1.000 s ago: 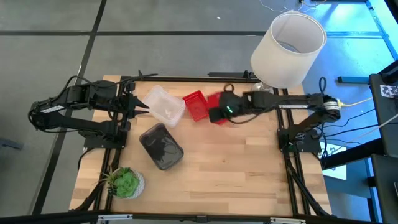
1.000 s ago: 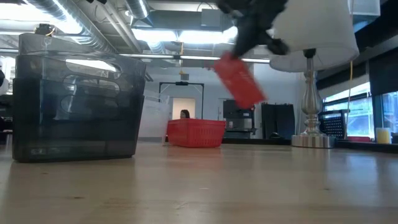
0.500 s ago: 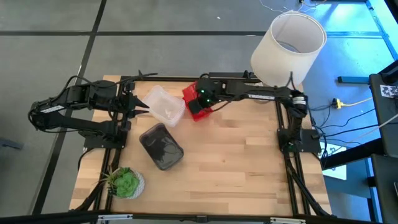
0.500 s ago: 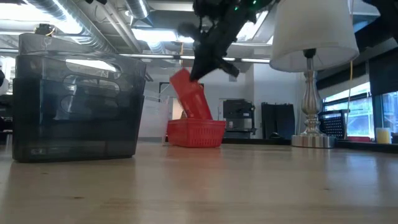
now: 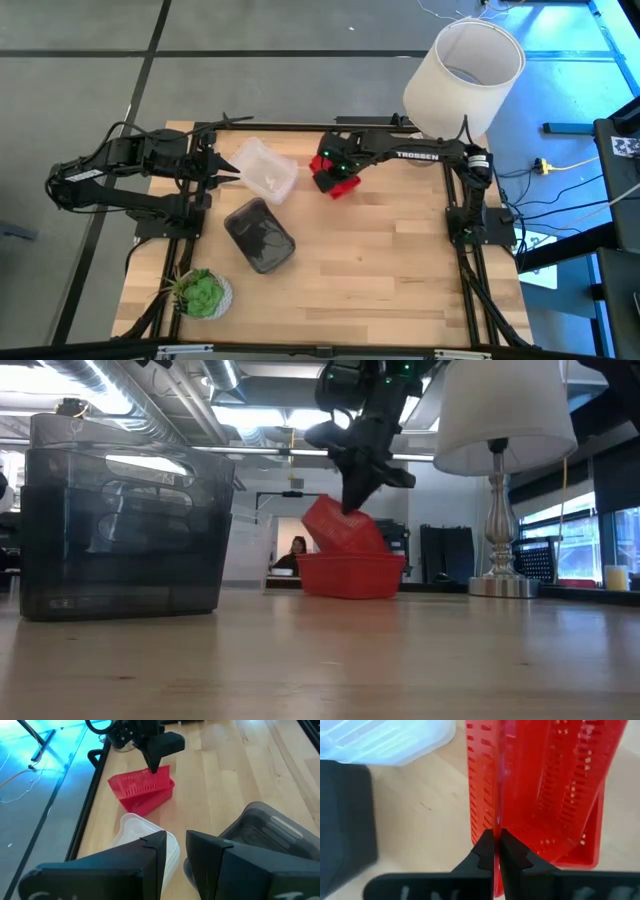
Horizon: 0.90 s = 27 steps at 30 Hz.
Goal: Stack baskets by color
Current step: Stack the bottom orange bin on the stacked orange bins
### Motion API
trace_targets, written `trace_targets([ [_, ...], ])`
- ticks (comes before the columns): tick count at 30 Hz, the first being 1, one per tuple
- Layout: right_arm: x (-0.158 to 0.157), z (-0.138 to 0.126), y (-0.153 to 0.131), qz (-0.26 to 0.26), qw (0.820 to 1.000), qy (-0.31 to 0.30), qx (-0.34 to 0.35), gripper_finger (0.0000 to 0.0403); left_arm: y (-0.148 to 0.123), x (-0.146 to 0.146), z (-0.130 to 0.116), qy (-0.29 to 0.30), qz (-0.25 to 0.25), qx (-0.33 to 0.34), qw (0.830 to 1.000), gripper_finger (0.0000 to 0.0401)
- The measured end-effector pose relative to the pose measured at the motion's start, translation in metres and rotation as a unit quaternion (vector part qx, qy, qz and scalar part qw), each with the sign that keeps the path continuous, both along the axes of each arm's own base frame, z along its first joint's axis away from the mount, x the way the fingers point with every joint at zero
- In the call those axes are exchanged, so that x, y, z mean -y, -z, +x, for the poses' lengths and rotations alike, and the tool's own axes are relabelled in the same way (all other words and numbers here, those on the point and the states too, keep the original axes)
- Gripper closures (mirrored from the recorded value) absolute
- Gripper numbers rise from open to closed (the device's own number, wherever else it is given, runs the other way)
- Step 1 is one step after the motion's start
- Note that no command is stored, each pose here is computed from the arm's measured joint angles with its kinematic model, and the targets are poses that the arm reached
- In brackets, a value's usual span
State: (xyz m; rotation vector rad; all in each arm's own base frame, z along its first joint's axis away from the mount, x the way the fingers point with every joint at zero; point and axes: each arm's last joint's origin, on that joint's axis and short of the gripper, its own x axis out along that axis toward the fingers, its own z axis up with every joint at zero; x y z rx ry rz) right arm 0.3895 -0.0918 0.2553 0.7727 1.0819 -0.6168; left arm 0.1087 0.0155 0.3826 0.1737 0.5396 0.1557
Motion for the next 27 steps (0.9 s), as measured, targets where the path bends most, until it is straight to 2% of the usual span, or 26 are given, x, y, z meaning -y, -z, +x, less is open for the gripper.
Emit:
trace_targets([
  [3, -0.001, 0.0, -0.005, -0.013, 1.0, -0.008, -0.001, 0.04, 0.0, 0.0, 0.0, 0.0, 0.0, 0.0, 1.0, 0.0335],
  [8, -0.004, 0.002, -0.041, -0.035, 0.999, -0.019, 0.018, 0.04, 0.0, 0.0, 0.0, 0.0, 0.0, 0.0, 1.0, 0.0335],
  [12, -0.008, -0.001, -0.075, -0.052, 0.998, 0.006, 0.033, 0.04, 0.0, 0.0, 0.0, 0.0, 0.001, 0.003, 1.0, 0.0335],
  [14, -0.009, -0.005, -0.083, -0.07, 0.997, 0.02, 0.02, 0.04, -0.001, 0.0, 0.001, 0.0, 0.001, 0.008, 1.0, 0.0335],
  [17, -0.01, -0.006, -0.082, -0.074, 0.997, 0.037, 0.011, 0.04, -0.003, 0.0, 0.001, 0.0, 0.002, 0.015, 1.0, 0.0335],
  [27, -0.003, -0.007, -0.04, -0.035, 0.998, 0.043, -0.041, 0.04, -0.004, 0.0, 0.002, 0.0, 0.003, 0.024, 1.0, 0.0335],
])
